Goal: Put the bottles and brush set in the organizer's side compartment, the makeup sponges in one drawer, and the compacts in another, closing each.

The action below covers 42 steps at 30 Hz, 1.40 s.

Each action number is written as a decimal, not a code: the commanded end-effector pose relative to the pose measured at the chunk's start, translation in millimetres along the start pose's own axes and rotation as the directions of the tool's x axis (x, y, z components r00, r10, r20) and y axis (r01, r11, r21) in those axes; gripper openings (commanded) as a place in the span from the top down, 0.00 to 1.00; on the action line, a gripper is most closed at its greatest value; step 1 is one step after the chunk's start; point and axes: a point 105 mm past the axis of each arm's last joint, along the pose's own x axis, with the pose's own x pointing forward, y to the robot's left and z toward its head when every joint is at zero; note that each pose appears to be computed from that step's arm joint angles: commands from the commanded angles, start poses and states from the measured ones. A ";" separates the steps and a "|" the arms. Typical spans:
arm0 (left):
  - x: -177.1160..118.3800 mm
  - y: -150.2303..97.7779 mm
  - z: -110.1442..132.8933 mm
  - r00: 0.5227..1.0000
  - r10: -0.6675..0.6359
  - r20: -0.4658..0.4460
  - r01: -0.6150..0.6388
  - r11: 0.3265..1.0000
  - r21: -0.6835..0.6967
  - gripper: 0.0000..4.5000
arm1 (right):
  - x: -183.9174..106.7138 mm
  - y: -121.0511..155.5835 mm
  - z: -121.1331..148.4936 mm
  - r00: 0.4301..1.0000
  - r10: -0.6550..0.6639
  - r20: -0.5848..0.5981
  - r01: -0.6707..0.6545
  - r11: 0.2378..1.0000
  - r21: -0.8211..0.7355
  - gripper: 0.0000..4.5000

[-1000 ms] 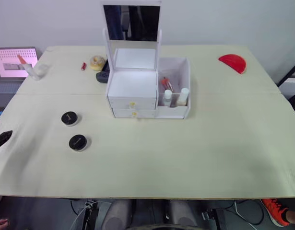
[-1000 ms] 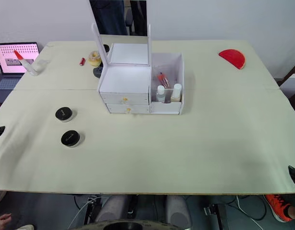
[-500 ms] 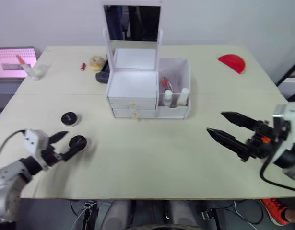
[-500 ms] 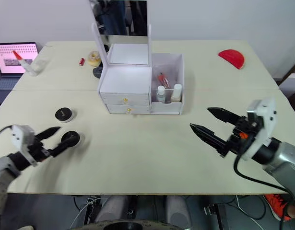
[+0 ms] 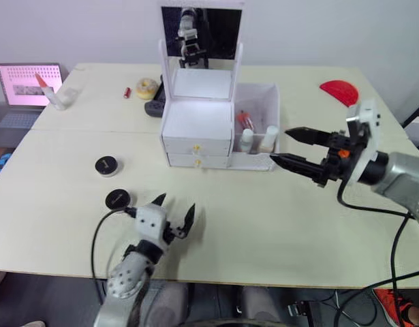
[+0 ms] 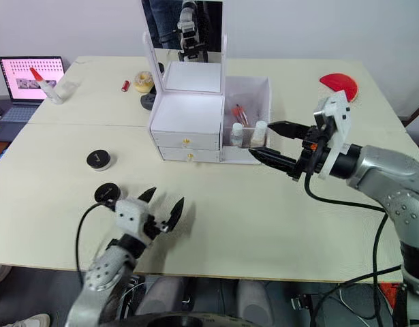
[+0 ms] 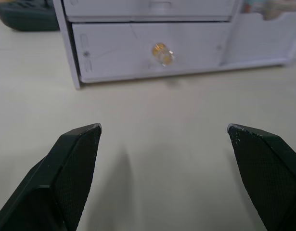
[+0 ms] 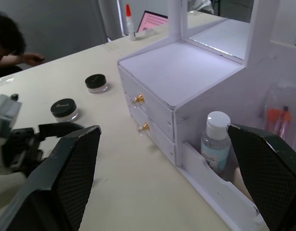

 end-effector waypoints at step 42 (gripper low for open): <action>82.1 -33.0 19.7 0.985 -0.011 0.170 0.010 1.000 0.008 0.99 | -4.3 7.4 3.0 1.000 -0.014 -0.014 0.013 0.999 -0.045 0.00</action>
